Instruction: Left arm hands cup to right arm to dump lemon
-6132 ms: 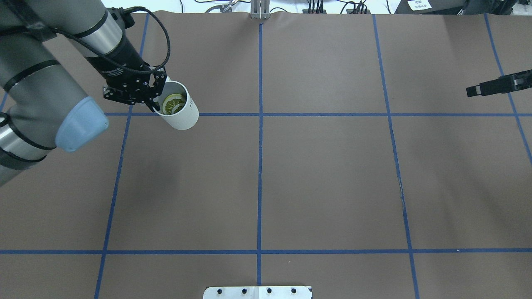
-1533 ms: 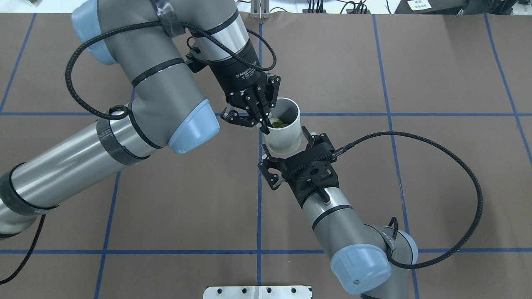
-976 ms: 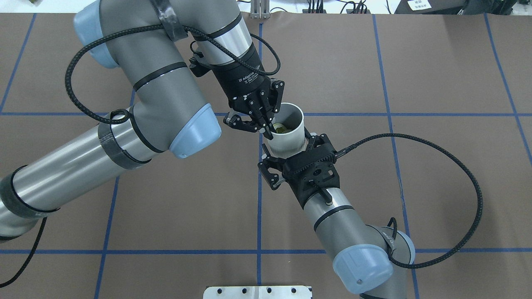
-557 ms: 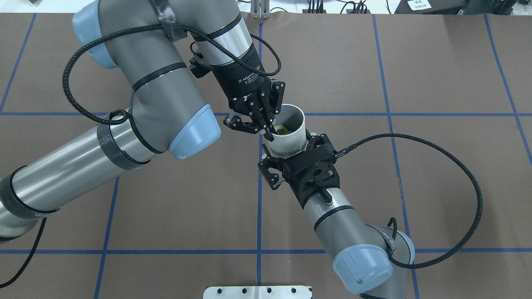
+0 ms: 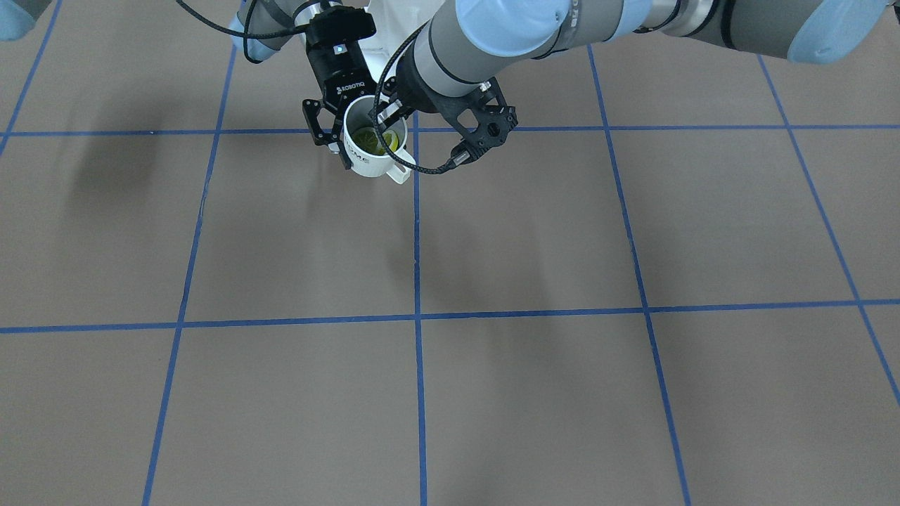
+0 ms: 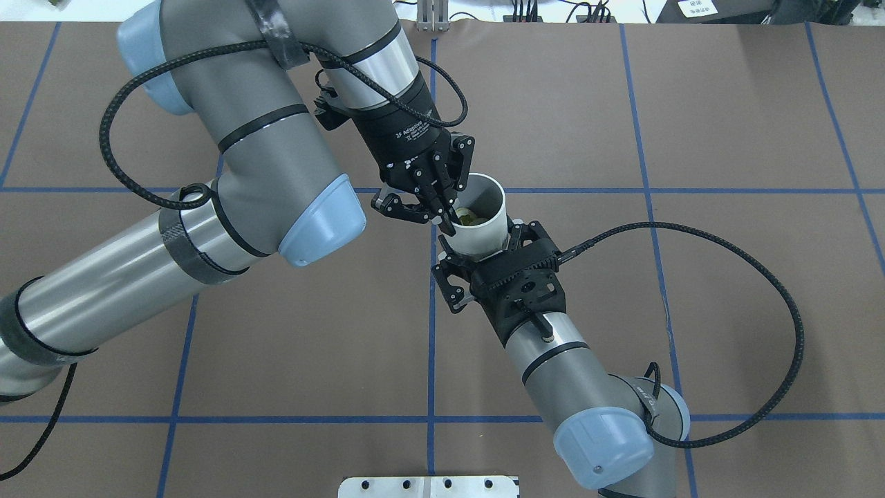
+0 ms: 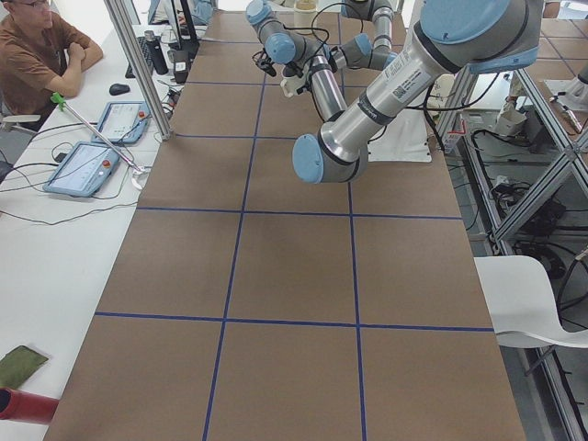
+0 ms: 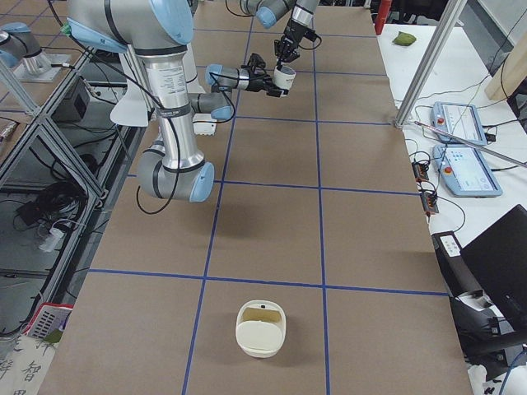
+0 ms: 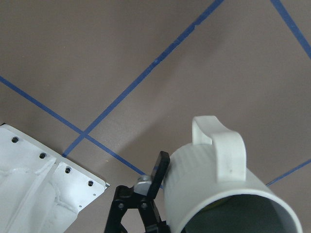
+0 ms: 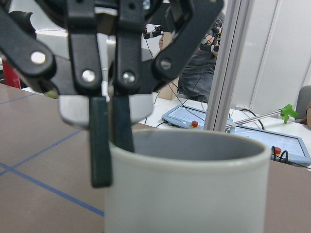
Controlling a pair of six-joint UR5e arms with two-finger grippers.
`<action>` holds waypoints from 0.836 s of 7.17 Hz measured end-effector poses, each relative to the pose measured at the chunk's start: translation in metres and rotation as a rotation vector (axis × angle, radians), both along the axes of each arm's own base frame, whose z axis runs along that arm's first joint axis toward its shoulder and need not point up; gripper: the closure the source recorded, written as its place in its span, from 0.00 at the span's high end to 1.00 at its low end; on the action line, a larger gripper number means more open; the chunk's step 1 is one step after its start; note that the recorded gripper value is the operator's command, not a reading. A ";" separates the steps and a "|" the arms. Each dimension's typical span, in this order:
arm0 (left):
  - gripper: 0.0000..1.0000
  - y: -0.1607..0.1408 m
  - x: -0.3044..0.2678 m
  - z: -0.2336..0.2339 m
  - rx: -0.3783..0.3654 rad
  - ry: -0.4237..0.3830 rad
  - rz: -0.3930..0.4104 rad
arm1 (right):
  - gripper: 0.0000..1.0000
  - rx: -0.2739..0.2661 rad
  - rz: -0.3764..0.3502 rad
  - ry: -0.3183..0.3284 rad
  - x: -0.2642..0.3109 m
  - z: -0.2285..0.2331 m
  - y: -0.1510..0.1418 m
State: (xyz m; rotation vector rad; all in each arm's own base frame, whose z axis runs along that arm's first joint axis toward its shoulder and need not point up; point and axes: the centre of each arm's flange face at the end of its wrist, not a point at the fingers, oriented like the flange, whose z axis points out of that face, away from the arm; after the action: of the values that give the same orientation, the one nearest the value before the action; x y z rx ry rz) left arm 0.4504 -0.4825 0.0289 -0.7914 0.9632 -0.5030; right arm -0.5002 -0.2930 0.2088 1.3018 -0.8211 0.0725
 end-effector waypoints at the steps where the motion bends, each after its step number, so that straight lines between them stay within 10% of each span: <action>1: 1.00 0.001 -0.001 -0.001 0.003 0.002 -0.001 | 0.49 0.000 0.000 -0.001 0.000 -0.001 0.000; 6: 1.00 -0.008 -0.027 -0.008 0.034 0.018 -0.046 | 0.47 0.000 0.009 -0.005 0.005 0.000 -0.005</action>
State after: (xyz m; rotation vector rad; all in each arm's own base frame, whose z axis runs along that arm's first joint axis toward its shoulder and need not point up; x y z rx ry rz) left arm 0.4237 -0.4907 0.0211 -0.7453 1.0061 -0.5185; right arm -0.4950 -0.2985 0.2083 1.3057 -0.8194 0.0834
